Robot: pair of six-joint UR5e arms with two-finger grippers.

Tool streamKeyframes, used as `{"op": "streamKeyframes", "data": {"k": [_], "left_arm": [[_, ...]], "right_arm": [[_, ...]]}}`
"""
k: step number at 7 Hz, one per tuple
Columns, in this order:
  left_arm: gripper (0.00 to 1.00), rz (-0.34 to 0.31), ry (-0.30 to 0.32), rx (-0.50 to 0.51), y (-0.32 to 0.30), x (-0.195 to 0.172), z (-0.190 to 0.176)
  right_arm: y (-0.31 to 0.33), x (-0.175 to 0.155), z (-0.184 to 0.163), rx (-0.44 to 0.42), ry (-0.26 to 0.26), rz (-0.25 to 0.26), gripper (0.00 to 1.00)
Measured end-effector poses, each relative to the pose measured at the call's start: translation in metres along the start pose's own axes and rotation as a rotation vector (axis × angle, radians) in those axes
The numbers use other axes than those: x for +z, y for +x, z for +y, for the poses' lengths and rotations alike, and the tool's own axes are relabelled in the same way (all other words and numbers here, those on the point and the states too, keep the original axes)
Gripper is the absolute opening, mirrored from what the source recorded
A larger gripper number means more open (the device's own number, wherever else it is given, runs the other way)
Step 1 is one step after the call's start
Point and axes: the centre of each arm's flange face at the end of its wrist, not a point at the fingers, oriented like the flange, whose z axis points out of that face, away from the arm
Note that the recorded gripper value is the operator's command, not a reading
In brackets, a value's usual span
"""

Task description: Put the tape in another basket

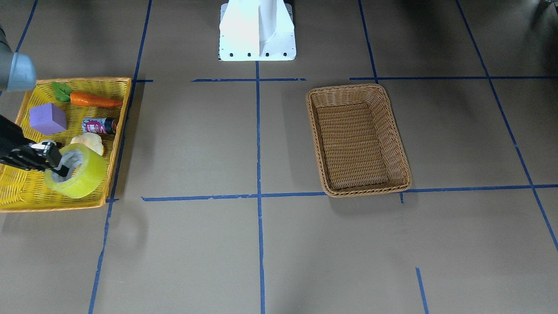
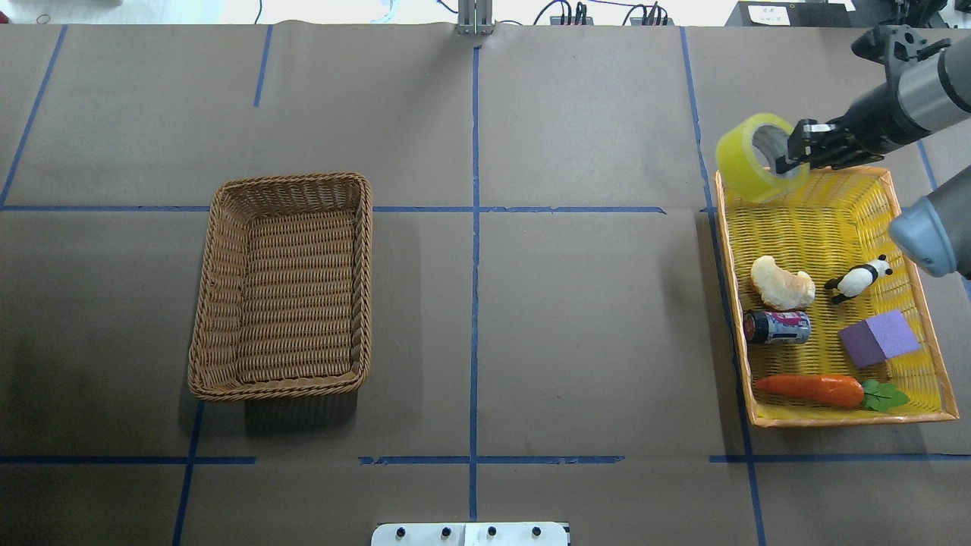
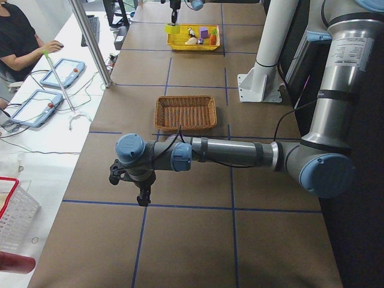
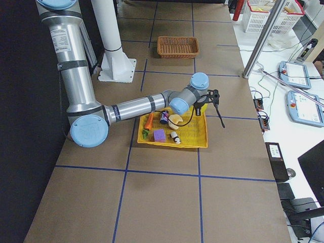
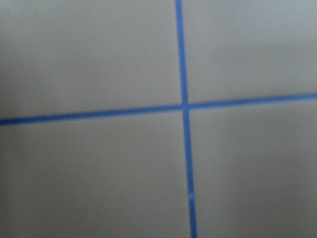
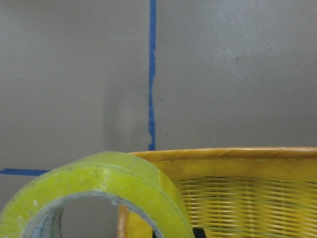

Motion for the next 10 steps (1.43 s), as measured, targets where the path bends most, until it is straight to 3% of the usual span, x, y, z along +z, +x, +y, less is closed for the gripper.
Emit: {"op": "streamKeyframes", "data": {"k": [2, 5, 7, 10], "left_arm": [[1.00, 0.039, 0.009, -0.045, 0.070, 0.003, -0.024], [1.00, 0.150, 0.089, -0.122, 0.189, 0.028, -0.027], [1.00, 0.281, 0.115, -0.192, 0.255, 0.060, -0.005], [1.00, 0.561, 0.090, -0.337, 0.328, 0.069, 0.040]], "right_arm": [[-0.070, 0.009, 0.024, 0.100, 0.006, -0.107, 0.00], [-0.139, 0.043, 0.086, 0.240, 0.076, -0.323, 0.00], [-0.182, 0.060, 0.149, 0.309, 0.107, -0.451, 0.01], [-0.241, 0.057, 0.236, 0.376, 0.112, -0.605, 0.01]]}}
